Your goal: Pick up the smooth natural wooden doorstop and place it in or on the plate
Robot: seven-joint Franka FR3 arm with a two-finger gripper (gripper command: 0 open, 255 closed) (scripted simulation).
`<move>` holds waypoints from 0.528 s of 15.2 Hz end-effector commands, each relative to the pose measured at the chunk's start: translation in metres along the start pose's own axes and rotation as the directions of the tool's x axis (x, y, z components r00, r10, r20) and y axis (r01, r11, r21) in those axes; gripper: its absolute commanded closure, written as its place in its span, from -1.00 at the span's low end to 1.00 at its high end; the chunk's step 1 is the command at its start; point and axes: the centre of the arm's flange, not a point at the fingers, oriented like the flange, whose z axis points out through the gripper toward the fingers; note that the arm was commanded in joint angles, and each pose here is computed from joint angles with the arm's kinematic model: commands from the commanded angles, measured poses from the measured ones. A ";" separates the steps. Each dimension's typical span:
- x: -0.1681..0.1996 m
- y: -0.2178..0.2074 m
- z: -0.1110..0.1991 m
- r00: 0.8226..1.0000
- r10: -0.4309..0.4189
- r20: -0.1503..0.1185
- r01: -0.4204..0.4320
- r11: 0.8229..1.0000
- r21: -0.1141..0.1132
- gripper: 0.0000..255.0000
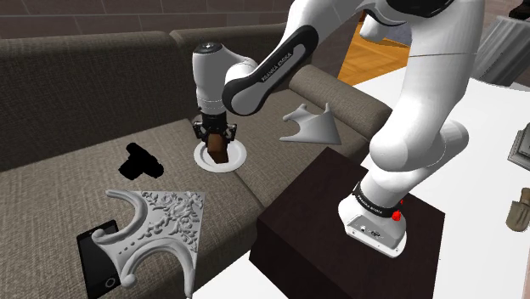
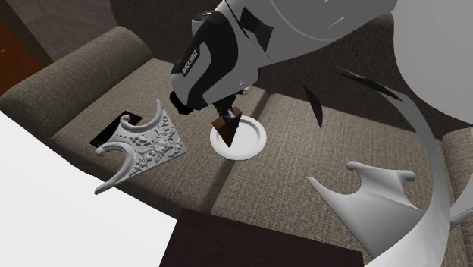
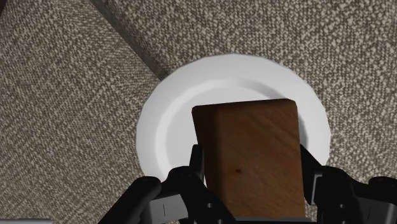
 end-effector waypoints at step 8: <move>-0.002 0.000 -0.012 1.000 -0.002 0.004 0.002 1.000 -0.001 -1.00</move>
